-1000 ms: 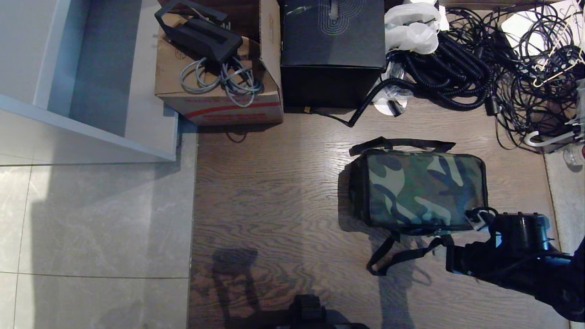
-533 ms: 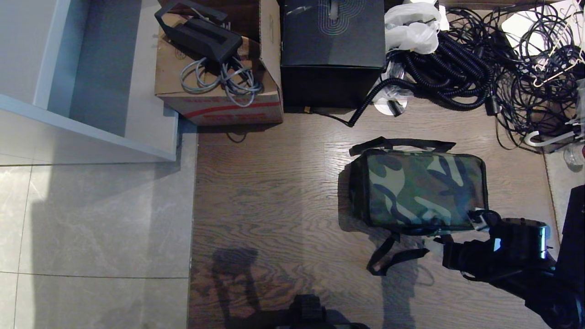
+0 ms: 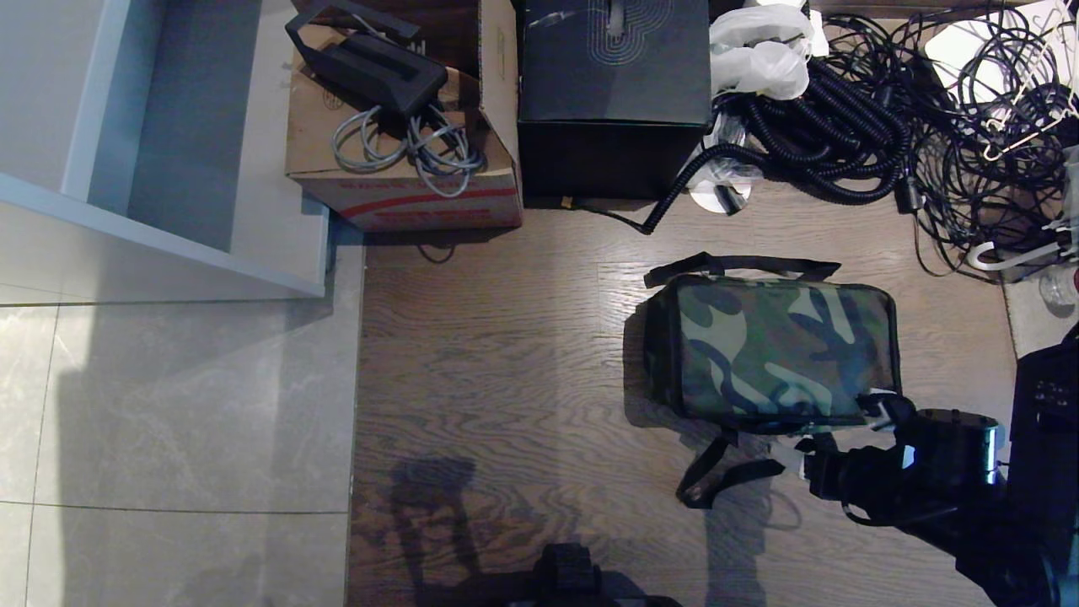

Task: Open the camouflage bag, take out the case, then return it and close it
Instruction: Open the top of the storage box

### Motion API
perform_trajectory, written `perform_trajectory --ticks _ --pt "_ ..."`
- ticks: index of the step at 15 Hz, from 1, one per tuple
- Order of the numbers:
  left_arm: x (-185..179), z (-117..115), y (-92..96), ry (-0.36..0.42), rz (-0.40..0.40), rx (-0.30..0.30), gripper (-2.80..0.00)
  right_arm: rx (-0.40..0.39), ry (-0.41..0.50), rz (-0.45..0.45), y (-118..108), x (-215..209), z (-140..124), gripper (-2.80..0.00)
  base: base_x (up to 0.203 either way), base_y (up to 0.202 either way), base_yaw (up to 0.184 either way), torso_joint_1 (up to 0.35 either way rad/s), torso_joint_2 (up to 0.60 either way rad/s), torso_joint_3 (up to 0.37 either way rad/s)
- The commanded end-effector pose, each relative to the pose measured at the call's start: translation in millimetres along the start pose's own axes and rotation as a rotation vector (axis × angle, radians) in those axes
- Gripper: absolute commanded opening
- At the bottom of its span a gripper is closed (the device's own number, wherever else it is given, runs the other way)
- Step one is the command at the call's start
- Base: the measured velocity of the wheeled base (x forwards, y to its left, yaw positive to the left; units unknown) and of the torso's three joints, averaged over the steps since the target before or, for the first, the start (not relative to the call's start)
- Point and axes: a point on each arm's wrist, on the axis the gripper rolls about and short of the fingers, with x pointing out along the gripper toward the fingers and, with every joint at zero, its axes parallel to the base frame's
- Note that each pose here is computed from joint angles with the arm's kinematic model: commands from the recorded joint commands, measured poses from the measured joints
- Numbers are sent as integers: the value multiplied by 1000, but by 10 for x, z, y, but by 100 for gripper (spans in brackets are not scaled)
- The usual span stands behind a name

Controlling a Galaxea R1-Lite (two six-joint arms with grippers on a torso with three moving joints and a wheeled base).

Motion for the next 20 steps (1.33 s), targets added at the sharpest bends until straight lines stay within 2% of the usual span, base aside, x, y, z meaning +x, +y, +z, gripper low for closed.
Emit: perform_trajectory --ticks 1,16,18,20 --pt "0 1 0 -1 0 -1 -280 0 3 -1 -22 33 -46 0 0 0 0 0 0 0" --pt "0 1 0 -1 0 -1 -280 19 138 -26 -103 52 -354 0 0 0 0 0 0 0" --pt "0 1 0 -1 0 -1 -280 6 140 -29 -114 44 -358 0 0 0 0 0 0 0" --pt "0 1 0 -1 0 -1 -280 -45 108 -38 -143 24 -283 0 0 0 0 0 0 0"
